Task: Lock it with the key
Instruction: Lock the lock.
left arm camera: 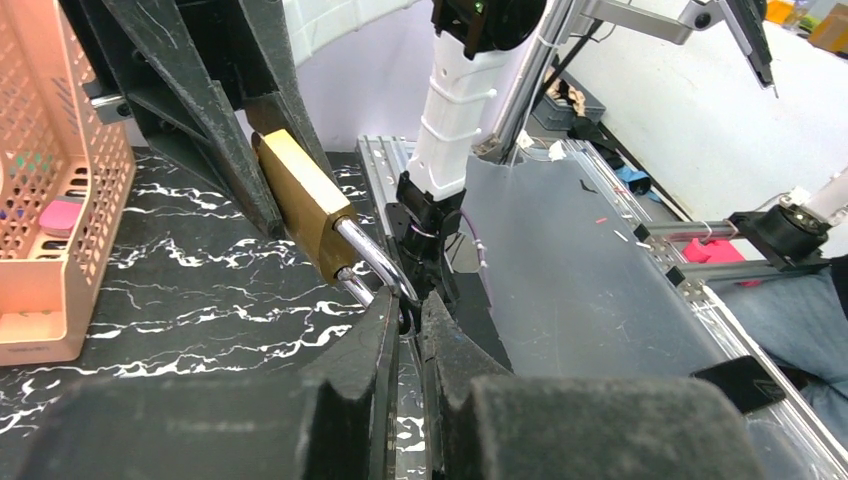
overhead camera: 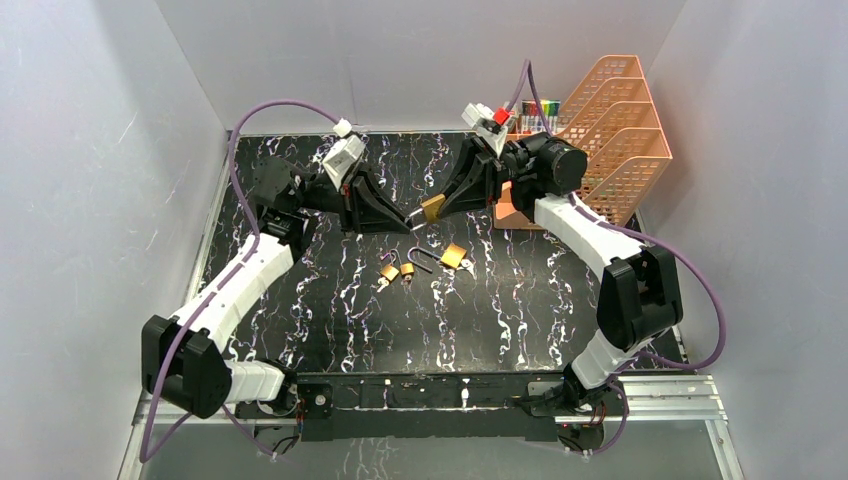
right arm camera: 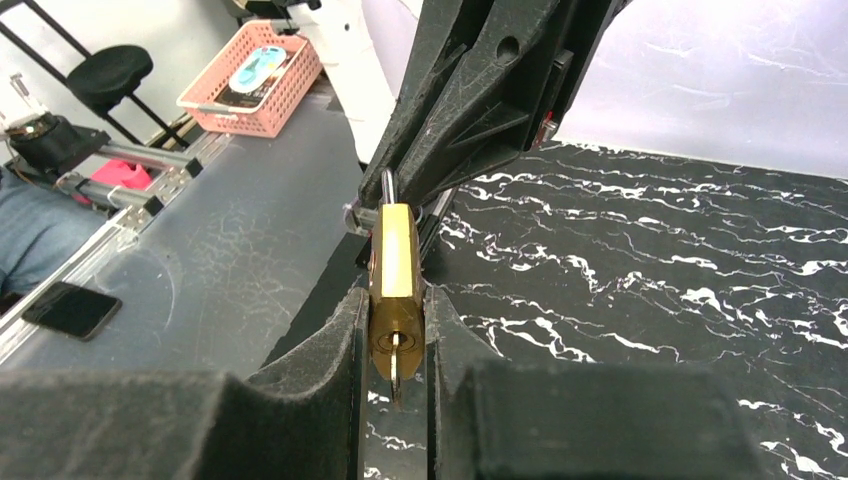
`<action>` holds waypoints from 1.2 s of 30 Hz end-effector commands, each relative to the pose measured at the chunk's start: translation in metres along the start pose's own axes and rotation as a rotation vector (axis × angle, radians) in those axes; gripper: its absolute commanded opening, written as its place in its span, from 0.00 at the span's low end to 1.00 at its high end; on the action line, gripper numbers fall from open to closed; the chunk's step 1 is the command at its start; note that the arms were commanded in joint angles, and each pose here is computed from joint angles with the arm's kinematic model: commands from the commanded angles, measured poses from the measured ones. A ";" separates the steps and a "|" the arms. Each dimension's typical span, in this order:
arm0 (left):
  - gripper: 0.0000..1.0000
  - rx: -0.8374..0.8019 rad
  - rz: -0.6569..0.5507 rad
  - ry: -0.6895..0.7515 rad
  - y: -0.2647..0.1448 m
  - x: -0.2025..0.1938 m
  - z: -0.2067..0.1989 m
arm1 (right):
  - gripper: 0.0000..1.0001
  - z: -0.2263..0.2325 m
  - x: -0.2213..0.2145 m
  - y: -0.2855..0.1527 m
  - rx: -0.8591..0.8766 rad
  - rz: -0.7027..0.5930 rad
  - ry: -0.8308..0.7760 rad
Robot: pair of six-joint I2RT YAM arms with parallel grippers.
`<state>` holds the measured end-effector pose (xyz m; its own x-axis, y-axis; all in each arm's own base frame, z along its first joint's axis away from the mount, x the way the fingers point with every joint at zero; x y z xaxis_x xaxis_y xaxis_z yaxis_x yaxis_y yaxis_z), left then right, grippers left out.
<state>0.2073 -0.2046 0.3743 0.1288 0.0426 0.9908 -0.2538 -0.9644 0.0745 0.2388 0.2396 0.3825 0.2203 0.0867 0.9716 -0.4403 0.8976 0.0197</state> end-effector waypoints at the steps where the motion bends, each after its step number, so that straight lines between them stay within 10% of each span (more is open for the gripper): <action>1: 0.00 -0.065 -0.027 0.079 0.024 0.012 -0.006 | 0.00 0.001 0.025 0.019 0.009 -0.141 -0.114; 24: 0.00 0.290 -0.241 0.179 0.025 0.021 0.056 | 0.00 0.020 0.019 0.071 0.113 -0.154 -0.113; 36: 0.00 0.884 -0.274 0.224 -0.028 0.022 0.070 | 0.00 0.022 0.043 0.027 -0.364 -0.312 -0.169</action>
<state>0.2320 -0.2069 0.3940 -0.0316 0.2414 0.9699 0.1776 -0.9536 0.2431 0.2360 0.2379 0.4127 0.1997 -0.1599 0.9667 -0.1918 0.9611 0.1986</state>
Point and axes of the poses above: each gripper's point midway between its finger pads, its own y axis out along the fingers, its own z axis along the line the jaws close on, x = y × z, the point moved 7 cm from there along -y, back along the fingers, and after that the axes turned 6 degrees about y, right-handed, at the moved point
